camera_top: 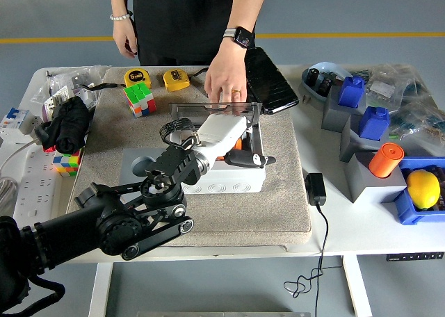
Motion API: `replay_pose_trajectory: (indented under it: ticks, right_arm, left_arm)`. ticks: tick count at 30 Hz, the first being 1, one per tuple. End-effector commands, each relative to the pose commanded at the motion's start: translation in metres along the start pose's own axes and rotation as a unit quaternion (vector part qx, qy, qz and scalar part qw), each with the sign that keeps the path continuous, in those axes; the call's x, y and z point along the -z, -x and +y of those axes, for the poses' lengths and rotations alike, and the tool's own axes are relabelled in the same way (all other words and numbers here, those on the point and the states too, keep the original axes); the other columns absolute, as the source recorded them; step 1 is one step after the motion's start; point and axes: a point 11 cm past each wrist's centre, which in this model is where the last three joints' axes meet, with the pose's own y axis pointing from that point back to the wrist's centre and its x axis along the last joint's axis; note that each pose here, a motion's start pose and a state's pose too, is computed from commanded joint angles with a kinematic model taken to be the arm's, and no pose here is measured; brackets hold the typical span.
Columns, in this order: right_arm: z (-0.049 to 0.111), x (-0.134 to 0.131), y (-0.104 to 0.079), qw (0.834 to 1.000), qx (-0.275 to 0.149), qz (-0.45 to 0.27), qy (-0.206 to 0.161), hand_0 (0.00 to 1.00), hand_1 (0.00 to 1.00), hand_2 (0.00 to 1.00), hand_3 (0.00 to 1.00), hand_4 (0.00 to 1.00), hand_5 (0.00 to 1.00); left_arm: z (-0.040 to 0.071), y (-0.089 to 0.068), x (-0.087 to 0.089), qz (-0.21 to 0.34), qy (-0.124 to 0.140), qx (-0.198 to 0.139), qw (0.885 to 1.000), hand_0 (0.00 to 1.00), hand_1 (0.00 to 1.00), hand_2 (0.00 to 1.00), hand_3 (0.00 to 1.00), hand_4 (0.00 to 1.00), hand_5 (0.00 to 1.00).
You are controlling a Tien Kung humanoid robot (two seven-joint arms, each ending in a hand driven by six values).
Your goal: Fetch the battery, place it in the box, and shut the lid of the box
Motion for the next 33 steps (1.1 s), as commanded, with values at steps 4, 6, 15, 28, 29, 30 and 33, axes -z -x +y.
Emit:
replay_pose_trajectory:
  ticks: [4,6,15,28,29,30,33]
  right_arm:
    - [0.000,0.000,0.000,1.000,0.000,0.000,-0.001,0.730,0.700,0.699,0.706,0.998,0.615]
    - [0.000,0.000,0.000,1.000,0.000,0.000,-0.001,0.730,0.699,0.699,0.704,0.998,0.614]
    - [0.000,0.000,0.000,1.000,0.000,-0.001,-0.002,0.730,0.699,0.699,0.702,0.998,0.612]
    - [0.000,-0.001,0.000,1.000,-0.001,-0.005,-0.002,0.731,0.698,0.699,0.699,0.998,0.610]
    - [0.000,-0.001,0.000,1.000,-0.001,-0.005,-0.002,0.731,0.698,0.699,0.699,0.998,0.610]
    - [0.000,-0.001,0.000,1.000,-0.001,-0.005,-0.002,0.732,0.698,0.698,0.698,0.998,0.609]
    - [0.000,-0.001,-0.001,1.000,-0.001,-0.004,-0.002,0.732,0.698,0.698,0.698,0.998,0.609]
  left_arm:
    - [0.000,-0.002,-0.001,0.002,0.000,-0.005,1.000,0.212,0.394,0.360,0.407,0.998,0.789]
    - [0.000,-0.004,-0.001,0.005,0.000,-0.009,1.000,0.212,0.383,0.352,0.400,0.998,0.794]
    - [0.003,-0.028,-0.010,0.043,0.015,-0.041,0.998,0.211,0.374,0.346,0.396,0.998,0.798]
    - [0.022,-0.066,-0.025,0.137,0.079,-0.097,0.983,0.204,0.352,0.330,0.374,0.998,0.812]
    - [0.024,-0.072,-0.026,0.148,0.089,-0.108,0.979,0.204,0.352,0.330,0.374,0.998,0.812]
    - [0.026,-0.081,-0.026,0.165,0.101,-0.126,0.973,0.196,0.329,0.306,0.347,0.998,0.797]
    - [0.032,-0.106,-0.025,0.198,0.131,-0.173,0.956,0.196,0.329,0.306,0.347,0.998,0.797]
